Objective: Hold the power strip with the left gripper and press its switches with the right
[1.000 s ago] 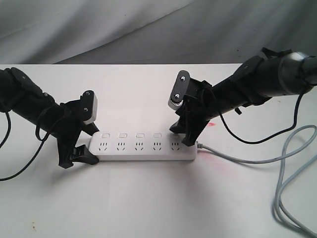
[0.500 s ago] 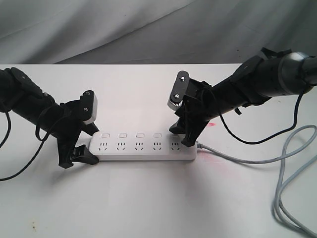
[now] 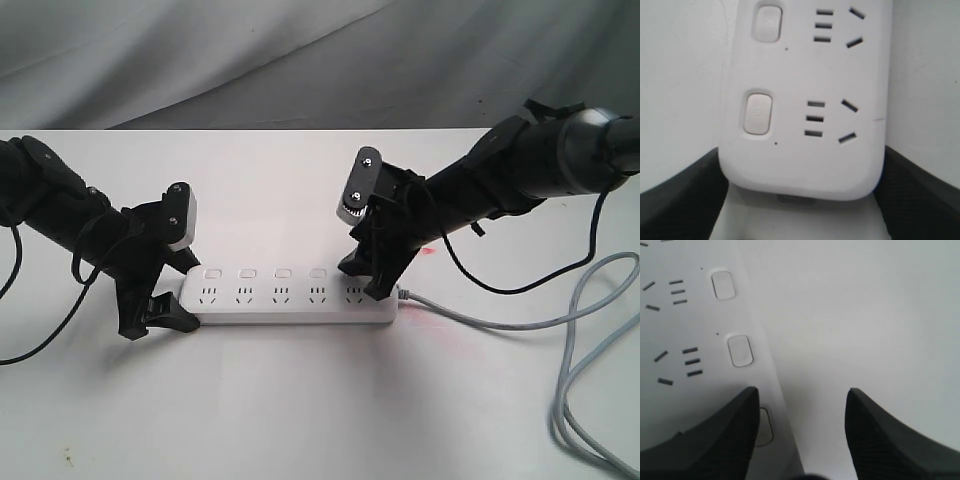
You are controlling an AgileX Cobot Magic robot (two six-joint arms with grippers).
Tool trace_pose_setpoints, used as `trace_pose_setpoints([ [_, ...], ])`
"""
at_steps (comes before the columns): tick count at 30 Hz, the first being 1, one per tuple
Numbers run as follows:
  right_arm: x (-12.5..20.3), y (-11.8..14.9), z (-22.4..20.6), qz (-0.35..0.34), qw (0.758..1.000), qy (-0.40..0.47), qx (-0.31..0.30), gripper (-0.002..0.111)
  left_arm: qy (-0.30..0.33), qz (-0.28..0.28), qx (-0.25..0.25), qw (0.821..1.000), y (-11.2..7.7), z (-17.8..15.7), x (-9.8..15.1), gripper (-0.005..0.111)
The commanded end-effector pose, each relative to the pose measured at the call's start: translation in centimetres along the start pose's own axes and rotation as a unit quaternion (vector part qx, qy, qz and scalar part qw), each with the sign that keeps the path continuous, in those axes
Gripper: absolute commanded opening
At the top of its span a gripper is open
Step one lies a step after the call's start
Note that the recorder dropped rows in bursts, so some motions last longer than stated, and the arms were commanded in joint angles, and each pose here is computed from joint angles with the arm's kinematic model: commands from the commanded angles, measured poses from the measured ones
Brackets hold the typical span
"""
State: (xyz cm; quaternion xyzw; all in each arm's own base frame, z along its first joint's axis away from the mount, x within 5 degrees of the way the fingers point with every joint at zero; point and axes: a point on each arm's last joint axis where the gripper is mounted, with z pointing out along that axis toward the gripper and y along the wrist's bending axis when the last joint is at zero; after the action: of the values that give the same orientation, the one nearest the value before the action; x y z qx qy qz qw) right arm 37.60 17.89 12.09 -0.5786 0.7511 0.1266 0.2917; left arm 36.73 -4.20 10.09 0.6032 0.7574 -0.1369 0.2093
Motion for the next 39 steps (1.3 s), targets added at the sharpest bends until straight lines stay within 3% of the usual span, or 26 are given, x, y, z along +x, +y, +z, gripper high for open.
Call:
trace_pose_setpoints([
  [1, 0.8, 0.5, 1.0, -0.005, 1.0, 0.014, -0.018, 0.049, 0.016, 0.015, -0.01, 1.0, 0.2, 0.4, 0.3, 0.063],
  [39, 3.4, 0.5, 2.6, -0.016, 0.998, 0.053, -0.037, 0.049, 0.016, 0.015, -0.01, 1.0, 0.2, 0.4, 0.3, 0.063],
])
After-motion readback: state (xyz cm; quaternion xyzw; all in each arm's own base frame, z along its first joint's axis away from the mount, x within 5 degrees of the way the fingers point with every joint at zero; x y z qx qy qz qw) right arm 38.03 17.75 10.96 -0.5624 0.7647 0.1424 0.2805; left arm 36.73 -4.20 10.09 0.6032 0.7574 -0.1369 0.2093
